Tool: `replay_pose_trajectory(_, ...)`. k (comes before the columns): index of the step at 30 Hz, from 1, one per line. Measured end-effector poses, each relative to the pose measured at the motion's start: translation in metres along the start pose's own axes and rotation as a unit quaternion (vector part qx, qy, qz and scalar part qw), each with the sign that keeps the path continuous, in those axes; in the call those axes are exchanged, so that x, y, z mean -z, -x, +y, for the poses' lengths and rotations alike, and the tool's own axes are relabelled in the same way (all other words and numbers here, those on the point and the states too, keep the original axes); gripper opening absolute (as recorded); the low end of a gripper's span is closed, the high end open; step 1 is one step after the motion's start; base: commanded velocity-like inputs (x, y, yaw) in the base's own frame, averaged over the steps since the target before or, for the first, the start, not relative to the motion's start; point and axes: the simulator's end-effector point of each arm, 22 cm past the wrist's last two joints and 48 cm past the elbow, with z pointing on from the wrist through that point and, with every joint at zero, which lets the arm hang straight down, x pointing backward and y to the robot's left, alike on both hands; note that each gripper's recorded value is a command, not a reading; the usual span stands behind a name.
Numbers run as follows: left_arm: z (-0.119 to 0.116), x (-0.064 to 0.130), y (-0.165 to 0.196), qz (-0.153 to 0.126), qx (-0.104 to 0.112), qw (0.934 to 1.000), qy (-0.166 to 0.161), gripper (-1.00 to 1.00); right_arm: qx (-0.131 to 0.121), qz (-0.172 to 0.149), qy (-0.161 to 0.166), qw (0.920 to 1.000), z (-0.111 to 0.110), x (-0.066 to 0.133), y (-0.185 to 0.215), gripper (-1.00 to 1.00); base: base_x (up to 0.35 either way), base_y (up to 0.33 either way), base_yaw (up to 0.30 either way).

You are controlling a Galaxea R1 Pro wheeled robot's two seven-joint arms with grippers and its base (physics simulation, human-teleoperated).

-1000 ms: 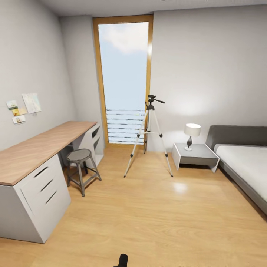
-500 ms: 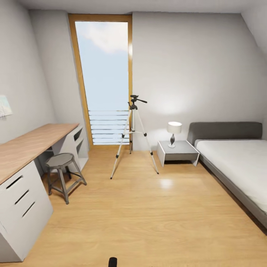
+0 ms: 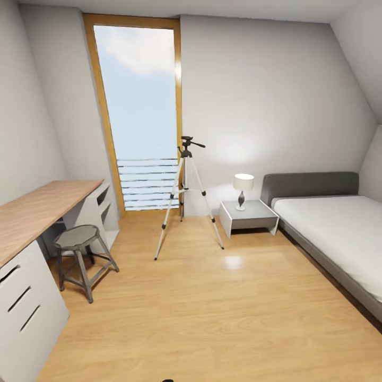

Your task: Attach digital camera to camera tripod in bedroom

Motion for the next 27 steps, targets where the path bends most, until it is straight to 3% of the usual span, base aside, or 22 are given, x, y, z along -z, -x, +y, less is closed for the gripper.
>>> replay_pose_trajectory(15, 0.0011, 0.0000, 0.0002, 0.000, 0.000, 1.0000, 0.001, 1.00, 0.000, -0.001, -0.001, 1.0000, -0.0009, 0.0000, 0.0003, 1.00, 0.100, 0.330, -0.009)
replay_pose_trajectory(27, 0.0000, 0.0000, 0.0000, 0.000, 0.000, 1.0000, 0.000, 1.00, -0.002, 0.000, 0.000, 1.0000, -0.0002, 0.0000, 0.0000, 1.00, 0.064, 0.272, -0.201)
